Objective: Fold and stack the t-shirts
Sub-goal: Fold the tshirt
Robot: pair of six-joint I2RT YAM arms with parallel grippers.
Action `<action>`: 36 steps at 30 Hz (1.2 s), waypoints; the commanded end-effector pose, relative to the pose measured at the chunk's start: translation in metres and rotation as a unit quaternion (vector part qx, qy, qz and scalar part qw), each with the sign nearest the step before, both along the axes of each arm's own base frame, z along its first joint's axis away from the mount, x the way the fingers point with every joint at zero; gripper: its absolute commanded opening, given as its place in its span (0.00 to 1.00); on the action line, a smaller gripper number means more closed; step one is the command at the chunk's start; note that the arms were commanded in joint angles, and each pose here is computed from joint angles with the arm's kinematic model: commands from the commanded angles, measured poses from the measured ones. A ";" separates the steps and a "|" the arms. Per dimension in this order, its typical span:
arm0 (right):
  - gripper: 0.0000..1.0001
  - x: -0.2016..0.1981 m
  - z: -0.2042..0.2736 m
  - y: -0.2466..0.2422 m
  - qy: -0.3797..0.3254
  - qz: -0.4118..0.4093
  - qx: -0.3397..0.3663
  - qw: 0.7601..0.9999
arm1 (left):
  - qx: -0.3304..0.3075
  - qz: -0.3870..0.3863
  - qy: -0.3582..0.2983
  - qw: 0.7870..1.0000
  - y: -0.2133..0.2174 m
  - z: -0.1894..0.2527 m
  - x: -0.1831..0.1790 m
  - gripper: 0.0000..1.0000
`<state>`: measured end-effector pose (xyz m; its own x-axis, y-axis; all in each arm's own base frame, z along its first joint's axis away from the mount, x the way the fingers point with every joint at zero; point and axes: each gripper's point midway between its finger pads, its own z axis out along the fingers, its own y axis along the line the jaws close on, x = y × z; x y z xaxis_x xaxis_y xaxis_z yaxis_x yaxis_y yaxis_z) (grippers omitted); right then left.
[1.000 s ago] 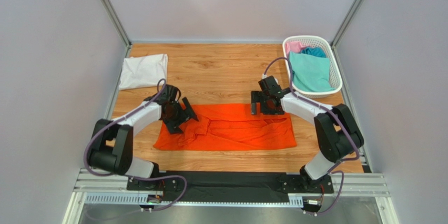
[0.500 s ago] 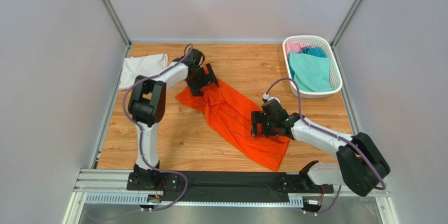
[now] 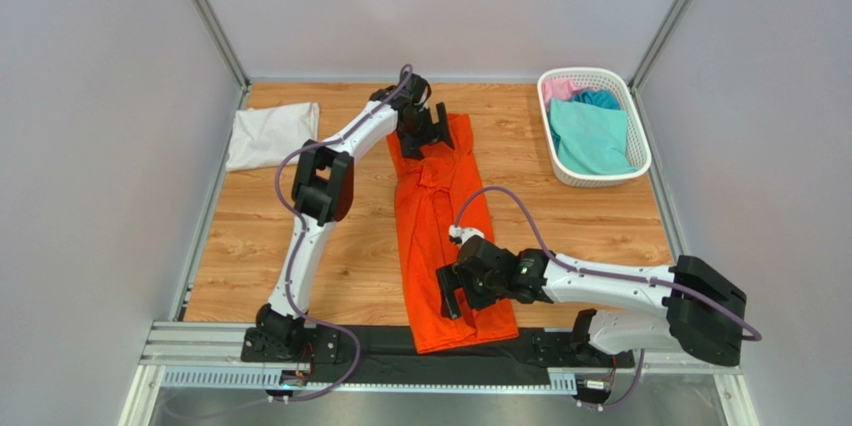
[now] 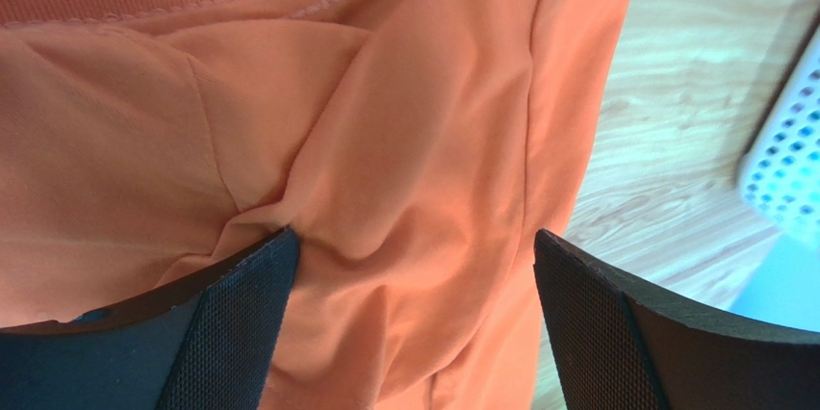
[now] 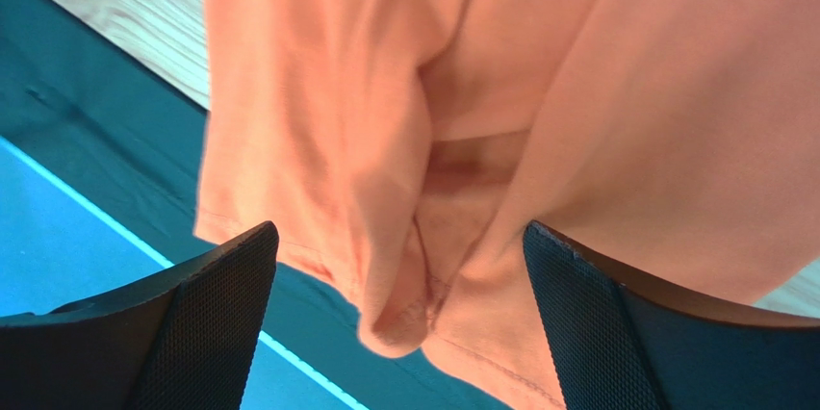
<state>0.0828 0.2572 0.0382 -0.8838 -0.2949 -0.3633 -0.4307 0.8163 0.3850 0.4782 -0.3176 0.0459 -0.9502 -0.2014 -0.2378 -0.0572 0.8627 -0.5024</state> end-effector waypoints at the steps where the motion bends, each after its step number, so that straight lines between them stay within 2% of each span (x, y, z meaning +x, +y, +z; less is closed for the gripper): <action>1: 1.00 0.016 0.023 0.004 -0.040 -0.018 0.002 0.999 | 0.051 -0.028 -0.003 0.998 0.012 0.006 -0.022 1.00; 7: 1.00 0.028 0.051 -0.005 -0.091 -0.029 0.014 0.995 | 0.061 -0.046 -0.059 0.995 0.026 0.054 -0.053 1.00; 9: 1.00 0.029 0.053 -0.017 -0.097 -0.037 -0.005 0.995 | 0.064 -0.049 -0.080 0.994 0.034 0.067 -0.071 1.00; 12: 1.00 0.024 0.054 -0.035 -0.096 -0.043 -0.025 0.994 | 0.066 -0.057 -0.101 0.991 0.040 0.081 -0.100 1.00; 13: 1.00 0.020 0.050 -0.043 -0.088 -0.044 -0.035 0.995 | 0.076 -0.060 -0.092 0.991 0.044 0.073 -0.115 1.00; 16: 1.00 0.004 0.046 -0.056 -0.059 -0.044 -0.035 0.997 | 0.066 -0.060 -0.109 0.990 0.045 0.091 -0.142 1.00; 20: 1.00 -0.015 0.036 -0.075 -0.017 -0.060 -0.050 0.997 | 0.058 -0.071 -0.102 0.990 0.053 0.089 -0.210 1.00; 21: 1.00 -0.022 0.033 -0.082 -0.001 -0.065 -0.054 0.996 | 0.051 -0.088 -0.101 0.990 0.051 0.087 -0.243 1.00; 23: 1.00 -0.030 0.030 -0.088 0.016 -0.071 -0.058 0.996 | 0.043 -0.104 -0.097 0.989 0.049 0.082 -0.278 1.00; 24: 1.00 -0.033 0.029 -0.090 0.024 -0.073 -0.059 0.995 | 0.035 -0.130 -0.092 0.987 0.041 0.078 -0.307 1.00; 28: 1.00 -0.042 0.024 -0.102 0.046 -0.095 -0.066 0.992 | 0.016 -0.126 -0.029 0.991 0.051 0.044 -0.388 1.00; 30: 1.00 -0.043 0.022 -0.104 0.049 -0.101 -0.063 0.992 | 0.005 -0.155 -0.010 0.988 0.047 0.035 -0.421 0.99; 35: 0.93 -0.054 0.013 -0.106 0.079 -0.102 -0.067 0.989 | -0.023 -0.169 0.020 0.985 0.034 0.017 -0.457 0.93; 36: 0.91 -0.056 0.009 -0.106 0.085 -0.101 -0.066 0.989 | -0.033 -0.175 0.022 0.984 0.028 0.011 -0.463 0.87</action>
